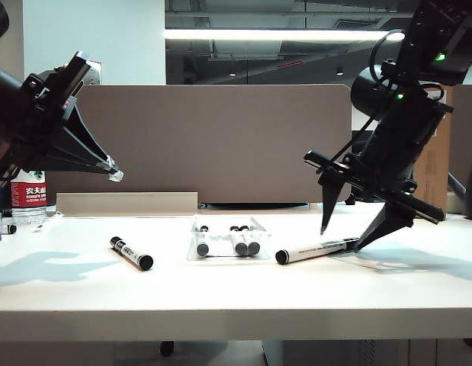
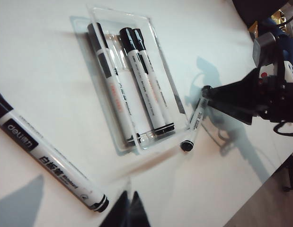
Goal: Pick up the markers scattered on the table and put them into the packaging box, making sure the markers fit the shape of the box's grooves.
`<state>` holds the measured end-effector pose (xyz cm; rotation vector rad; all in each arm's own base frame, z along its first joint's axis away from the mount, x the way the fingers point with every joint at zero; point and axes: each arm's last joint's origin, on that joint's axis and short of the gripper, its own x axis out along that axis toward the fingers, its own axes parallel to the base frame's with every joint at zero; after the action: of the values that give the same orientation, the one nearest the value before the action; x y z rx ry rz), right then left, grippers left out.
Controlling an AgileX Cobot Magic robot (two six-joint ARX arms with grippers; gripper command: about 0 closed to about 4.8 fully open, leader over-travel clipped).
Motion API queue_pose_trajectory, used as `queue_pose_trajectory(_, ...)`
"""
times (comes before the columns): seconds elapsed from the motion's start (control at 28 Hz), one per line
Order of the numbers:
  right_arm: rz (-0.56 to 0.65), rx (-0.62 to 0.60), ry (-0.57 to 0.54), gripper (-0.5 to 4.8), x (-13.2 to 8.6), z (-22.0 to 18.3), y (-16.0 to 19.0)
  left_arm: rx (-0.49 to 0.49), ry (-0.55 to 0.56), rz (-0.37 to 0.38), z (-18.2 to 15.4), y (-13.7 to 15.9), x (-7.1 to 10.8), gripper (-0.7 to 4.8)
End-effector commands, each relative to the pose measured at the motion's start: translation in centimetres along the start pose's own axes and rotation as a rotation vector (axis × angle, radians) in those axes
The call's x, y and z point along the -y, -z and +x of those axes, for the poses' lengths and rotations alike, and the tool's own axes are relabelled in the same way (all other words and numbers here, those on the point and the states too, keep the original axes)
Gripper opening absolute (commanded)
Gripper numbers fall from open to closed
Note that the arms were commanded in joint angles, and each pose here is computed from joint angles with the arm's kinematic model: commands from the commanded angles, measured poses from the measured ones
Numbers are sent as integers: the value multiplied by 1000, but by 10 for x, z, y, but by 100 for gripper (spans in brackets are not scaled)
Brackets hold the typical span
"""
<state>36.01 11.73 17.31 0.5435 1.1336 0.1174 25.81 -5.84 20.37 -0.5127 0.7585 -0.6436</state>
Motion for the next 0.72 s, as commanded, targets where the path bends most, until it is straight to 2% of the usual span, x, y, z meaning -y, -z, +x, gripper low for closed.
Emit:
queue_pose_trajectory(0.04,8,-14,33,252,2,11,-2,3,11,10,-1,-1,1,-3)
queue_pose_trajectory(0.11,9,-17,34,245,2,13,-3,1,10,9,-1,-1,1,-3)
queue_pose_trajectory(0.18,11,-27,42,212,4,16,-2,1,9,9,-1,-1,1,-3)
queue_pose_trajectory(0.36,17,-67,76,207,9,25,2,2,9,9,-1,-1,1,-3)
queue_pose_trajectory(0.5,17,-71,130,197,14,37,6,2,9,9,-1,-1,1,-3)
queue_pose_trajectory(0.61,19,-77,153,148,17,43,7,2,9,9,-1,-1,1,-3)
queue_pose_trajectory(0.72,-10,-53,204,147,16,42,7,1,10,9,-1,-1,1,-3)
